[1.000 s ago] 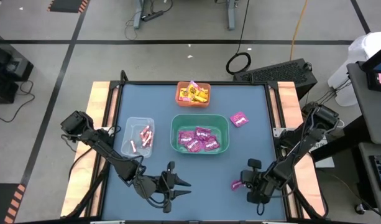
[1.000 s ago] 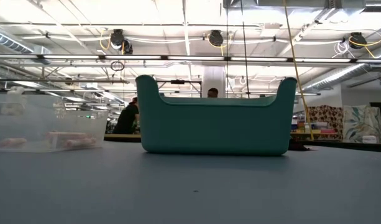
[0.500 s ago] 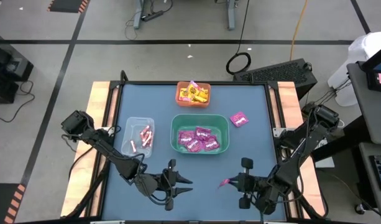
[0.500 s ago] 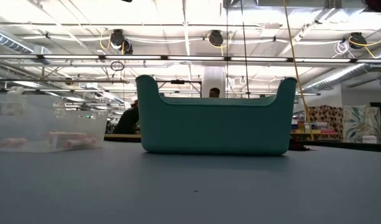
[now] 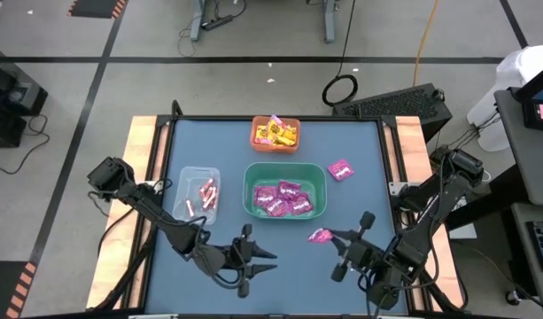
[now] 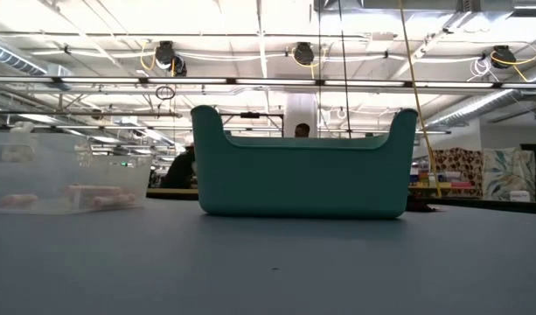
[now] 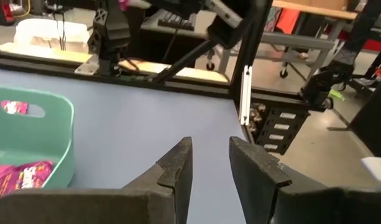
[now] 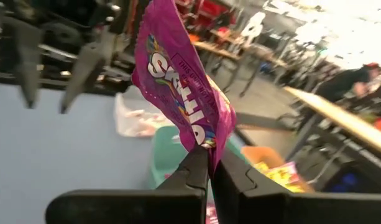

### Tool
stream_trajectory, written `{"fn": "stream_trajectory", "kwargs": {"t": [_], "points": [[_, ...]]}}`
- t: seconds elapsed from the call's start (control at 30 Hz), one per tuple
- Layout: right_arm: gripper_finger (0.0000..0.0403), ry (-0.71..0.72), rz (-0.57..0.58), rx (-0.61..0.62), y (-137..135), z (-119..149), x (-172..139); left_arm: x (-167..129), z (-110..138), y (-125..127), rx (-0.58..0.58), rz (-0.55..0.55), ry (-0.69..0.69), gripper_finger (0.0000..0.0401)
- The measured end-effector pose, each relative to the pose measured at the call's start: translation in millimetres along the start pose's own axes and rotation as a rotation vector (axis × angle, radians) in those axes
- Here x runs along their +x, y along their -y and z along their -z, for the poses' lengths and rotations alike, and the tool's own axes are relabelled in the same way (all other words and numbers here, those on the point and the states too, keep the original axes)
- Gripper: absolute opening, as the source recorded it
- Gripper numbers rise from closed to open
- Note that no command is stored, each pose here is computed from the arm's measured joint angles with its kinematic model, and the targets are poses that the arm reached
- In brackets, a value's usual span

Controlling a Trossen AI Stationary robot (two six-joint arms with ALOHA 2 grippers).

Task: Sort candy
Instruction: Put the purple candy into the green bin

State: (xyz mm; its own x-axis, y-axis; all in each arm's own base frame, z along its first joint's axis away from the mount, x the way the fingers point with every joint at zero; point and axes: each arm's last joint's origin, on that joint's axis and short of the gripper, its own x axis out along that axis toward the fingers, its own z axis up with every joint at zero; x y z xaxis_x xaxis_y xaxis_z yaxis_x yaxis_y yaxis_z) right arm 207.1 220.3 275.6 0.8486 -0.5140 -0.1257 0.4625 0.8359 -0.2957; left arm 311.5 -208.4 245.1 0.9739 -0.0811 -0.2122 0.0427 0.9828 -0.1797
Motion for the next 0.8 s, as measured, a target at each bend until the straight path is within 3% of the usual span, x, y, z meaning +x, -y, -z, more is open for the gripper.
{"fn": "stream_trajectory", "kwargs": {"t": [0.27,0.8], "points": [[0.0004,0.033,0.065,-0.046,2.1,-1.0,0.6,-0.3,-2.6,1.3,0.010,0.009,0.025,0.0112],[0.0004,0.023,0.067,-0.200,2.4,-1.0,2.6,2.1,-7.1,-2.5,0.217,-0.003,0.056,0.0112]]}}
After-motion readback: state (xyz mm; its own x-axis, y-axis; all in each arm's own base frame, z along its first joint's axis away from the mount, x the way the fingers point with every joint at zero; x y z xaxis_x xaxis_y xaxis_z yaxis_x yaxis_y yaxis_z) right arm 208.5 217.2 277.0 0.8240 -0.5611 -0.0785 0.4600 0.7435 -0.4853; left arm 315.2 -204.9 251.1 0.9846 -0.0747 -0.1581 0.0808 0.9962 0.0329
